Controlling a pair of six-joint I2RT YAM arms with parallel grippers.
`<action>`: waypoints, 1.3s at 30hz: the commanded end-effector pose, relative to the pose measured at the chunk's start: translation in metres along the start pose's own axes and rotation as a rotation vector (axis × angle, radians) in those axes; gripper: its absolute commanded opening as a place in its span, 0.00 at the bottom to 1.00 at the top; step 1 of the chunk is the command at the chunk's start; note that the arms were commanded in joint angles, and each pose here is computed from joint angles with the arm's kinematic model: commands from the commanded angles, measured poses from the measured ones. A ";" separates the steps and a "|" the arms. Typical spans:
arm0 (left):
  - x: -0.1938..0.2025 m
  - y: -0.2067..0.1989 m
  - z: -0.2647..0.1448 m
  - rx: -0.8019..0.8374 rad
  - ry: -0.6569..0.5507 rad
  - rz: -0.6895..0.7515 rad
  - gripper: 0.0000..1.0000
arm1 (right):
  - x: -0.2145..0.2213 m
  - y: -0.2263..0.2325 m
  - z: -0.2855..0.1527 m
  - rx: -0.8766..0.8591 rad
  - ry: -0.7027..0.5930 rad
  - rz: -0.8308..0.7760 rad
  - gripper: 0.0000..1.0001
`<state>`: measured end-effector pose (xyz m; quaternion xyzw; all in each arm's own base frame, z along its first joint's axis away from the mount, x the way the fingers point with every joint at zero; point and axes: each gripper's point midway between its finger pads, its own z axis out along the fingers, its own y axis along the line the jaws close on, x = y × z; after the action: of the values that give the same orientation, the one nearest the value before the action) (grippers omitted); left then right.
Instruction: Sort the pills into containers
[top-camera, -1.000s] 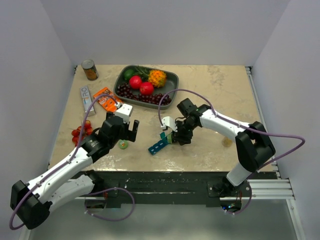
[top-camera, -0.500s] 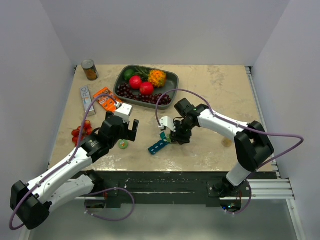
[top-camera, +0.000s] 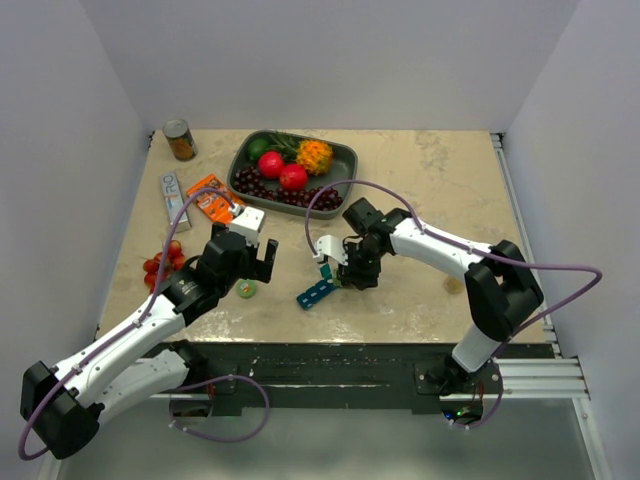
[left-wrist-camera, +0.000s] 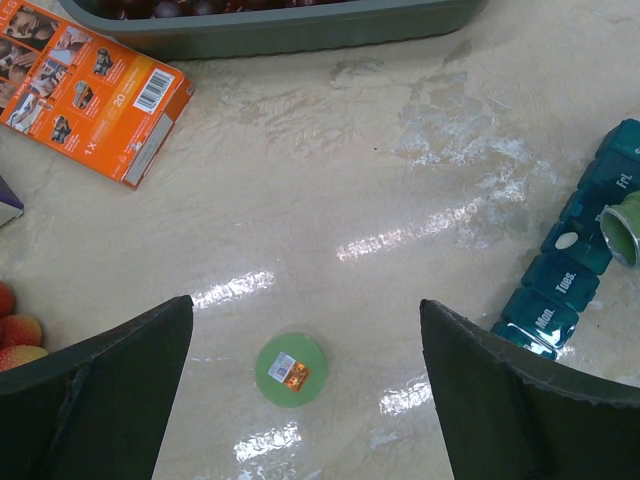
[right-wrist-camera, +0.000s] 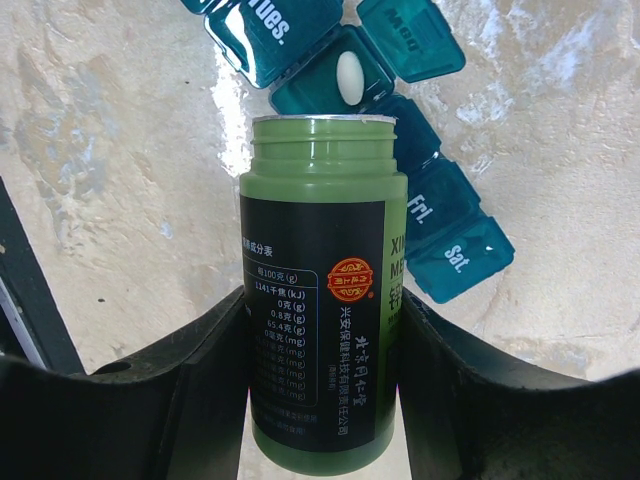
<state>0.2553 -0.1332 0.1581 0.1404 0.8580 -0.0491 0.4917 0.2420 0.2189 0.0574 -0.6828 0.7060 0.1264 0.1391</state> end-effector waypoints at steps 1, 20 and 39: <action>-0.017 0.003 -0.001 -0.016 -0.057 -0.019 1.00 | -0.008 -0.007 -0.007 0.027 0.007 -0.002 0.00; -0.018 0.003 -0.002 -0.015 -0.060 -0.016 1.00 | -0.008 -0.008 -0.009 0.048 0.053 -0.008 0.00; -0.019 0.004 -0.002 -0.017 -0.064 -0.014 1.00 | -0.006 -0.009 -0.010 0.053 0.116 -0.018 0.00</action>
<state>0.2561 -0.1333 0.1591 0.1396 0.8569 -0.0492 0.4939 0.2437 0.2175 0.0573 -0.6931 0.7078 0.0806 0.1101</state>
